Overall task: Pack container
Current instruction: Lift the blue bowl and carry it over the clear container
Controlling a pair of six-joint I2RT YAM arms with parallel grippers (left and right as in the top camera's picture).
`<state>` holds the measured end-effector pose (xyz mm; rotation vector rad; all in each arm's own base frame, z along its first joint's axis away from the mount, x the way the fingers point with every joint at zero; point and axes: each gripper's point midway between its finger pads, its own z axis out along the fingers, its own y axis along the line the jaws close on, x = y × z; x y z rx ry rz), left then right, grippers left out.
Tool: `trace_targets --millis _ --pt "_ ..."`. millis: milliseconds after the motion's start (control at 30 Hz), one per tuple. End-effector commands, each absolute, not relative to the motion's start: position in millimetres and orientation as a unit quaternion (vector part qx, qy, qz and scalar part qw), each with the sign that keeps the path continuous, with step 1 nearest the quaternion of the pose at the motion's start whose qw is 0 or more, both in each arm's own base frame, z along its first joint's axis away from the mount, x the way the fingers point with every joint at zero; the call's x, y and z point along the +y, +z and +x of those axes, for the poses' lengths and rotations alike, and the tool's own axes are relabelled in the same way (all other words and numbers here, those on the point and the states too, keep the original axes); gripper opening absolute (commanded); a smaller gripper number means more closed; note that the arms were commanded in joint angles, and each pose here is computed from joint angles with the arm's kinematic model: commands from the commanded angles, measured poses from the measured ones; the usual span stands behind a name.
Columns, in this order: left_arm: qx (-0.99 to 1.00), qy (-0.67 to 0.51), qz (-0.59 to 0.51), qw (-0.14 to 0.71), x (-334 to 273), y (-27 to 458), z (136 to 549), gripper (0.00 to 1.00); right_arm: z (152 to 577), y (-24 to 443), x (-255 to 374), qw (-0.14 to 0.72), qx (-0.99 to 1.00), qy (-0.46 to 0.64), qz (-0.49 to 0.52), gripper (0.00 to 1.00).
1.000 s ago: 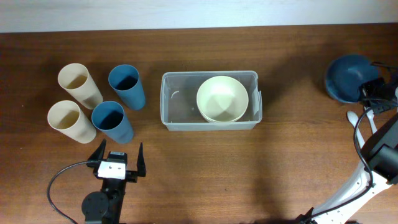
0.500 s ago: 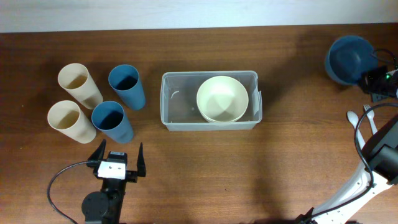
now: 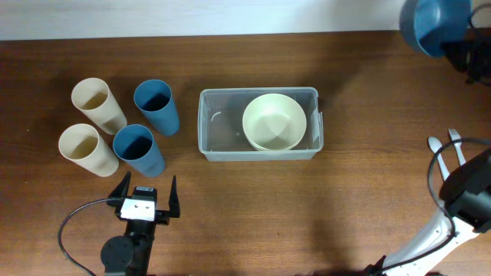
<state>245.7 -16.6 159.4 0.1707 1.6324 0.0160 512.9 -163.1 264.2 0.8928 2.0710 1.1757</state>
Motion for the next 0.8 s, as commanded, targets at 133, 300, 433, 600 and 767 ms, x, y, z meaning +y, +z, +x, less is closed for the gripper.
trace_targets --millis 133,300,433,600,767 --pt "0.729 0.013 0.082 0.679 -16.8 157.1 245.5 1.00 477.2 323.1 -68.5 0.289 0.841 0.388 0.244 0.04" --pt "0.729 0.013 0.082 0.679 -16.8 157.1 245.5 1.00 444.4 305.6 -17.5 0.218 0.889 0.332 0.226 0.04" --pt "0.729 0.013 0.082 0.679 -16.8 157.1 245.5 1.00 421.5 285.5 22.5 0.147 0.918 0.301 0.212 0.04" --pt "0.729 0.013 0.082 0.679 -16.8 157.1 245.5 1.00 399.5 267.7 62.2 0.097 0.948 0.247 0.174 0.04" --pt "0.729 0.013 0.082 0.679 -16.8 157.1 245.5 1.00 395.3 257.9 95.2 0.080 0.959 0.237 0.135 0.04"
